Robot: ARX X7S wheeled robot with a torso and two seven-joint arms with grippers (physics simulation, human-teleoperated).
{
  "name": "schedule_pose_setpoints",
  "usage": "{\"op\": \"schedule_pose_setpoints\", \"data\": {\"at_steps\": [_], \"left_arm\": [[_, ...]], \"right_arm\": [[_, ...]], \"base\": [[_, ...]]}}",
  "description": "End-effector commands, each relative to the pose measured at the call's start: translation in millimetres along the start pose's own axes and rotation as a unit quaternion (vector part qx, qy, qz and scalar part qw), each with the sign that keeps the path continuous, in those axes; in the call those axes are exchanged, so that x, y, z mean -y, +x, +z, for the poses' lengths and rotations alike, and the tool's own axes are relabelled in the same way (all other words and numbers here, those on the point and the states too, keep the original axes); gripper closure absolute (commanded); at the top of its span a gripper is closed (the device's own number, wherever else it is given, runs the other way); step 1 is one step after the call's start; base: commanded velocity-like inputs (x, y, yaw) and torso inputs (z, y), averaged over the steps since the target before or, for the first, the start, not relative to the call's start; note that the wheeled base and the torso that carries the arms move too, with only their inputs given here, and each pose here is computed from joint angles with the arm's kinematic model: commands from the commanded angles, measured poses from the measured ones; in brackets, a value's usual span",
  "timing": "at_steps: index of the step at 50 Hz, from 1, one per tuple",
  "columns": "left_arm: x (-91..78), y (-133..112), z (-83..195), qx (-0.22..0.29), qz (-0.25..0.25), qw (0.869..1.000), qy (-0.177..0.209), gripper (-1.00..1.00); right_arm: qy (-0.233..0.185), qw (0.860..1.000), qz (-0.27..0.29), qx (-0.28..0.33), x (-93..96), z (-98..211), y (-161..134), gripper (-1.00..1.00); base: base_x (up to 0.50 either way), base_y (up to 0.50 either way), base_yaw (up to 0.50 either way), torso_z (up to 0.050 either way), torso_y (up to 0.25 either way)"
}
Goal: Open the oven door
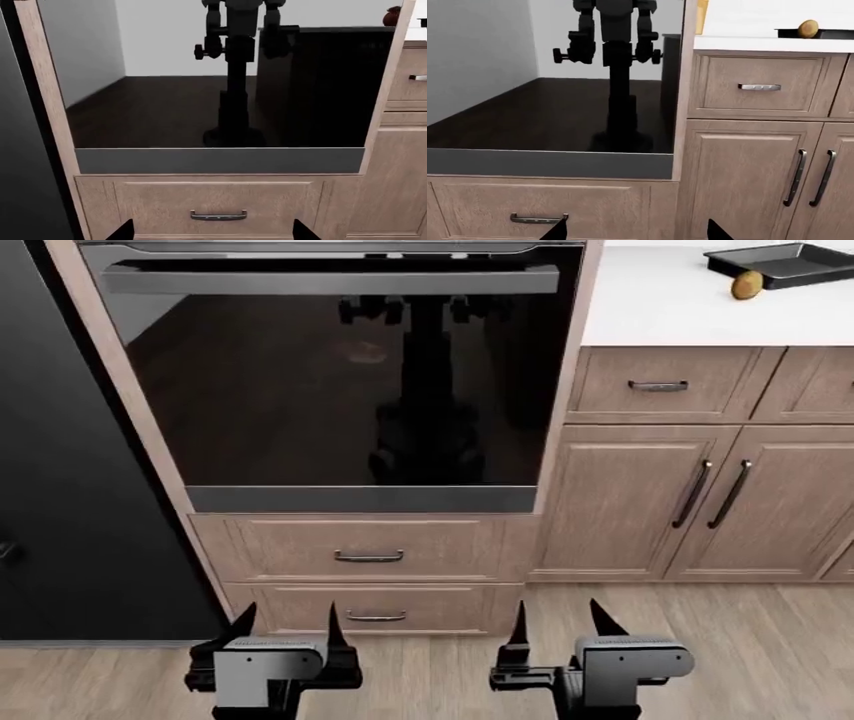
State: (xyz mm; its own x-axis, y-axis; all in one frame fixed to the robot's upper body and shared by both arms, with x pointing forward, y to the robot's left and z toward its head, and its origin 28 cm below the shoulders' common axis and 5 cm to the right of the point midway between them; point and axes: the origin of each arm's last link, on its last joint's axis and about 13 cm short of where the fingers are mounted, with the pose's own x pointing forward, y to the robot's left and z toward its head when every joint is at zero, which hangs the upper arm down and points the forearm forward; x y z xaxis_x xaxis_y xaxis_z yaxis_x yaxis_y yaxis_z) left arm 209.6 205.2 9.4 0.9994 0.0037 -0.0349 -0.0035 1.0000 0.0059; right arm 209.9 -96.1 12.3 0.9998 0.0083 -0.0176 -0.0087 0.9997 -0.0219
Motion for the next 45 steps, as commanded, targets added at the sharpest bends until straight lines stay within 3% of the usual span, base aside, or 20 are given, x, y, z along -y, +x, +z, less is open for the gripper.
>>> {"op": "schedule_pose_setpoints", "data": {"at_steps": [1,34,38,45], "left_arm": [[-0.1,-0.7,-2.0,-0.012,-0.006,1.0,0.0,-1.0],[-1.1,-1.5,-2.9,-0.016,0.0,1.0,0.005,-1.0],[-1.1,-1.2,-3.1,-0.018,0.001,1.0,0.005,-1.0],[-1.2,-0.9,-2.8,-0.017,0.004,1.0,0.007,-1.0]], "right_arm": [[-0.002,1.0,0.021,-0.002,-1.5,1.7,-2.2,-1.0],[0.003,1.0,0.009,-0.006,-1.5,1.9,-2.6,-1.0],[0.027,0.999,0.018,-0.007,-0.8,2.4,-3.6,-1.0],[0.009,1.0,0.012,-0.013,-2.2,1.6,-2.6,-1.0]], "base": [[0.5,0.0,0.0,0.0,0.0],[0.49,0.0,0.0,0.0,0.0],[0.0,0.0,0.0,0.0,0.0],[0.0,0.0,0.0,0.0,0.0]]}}
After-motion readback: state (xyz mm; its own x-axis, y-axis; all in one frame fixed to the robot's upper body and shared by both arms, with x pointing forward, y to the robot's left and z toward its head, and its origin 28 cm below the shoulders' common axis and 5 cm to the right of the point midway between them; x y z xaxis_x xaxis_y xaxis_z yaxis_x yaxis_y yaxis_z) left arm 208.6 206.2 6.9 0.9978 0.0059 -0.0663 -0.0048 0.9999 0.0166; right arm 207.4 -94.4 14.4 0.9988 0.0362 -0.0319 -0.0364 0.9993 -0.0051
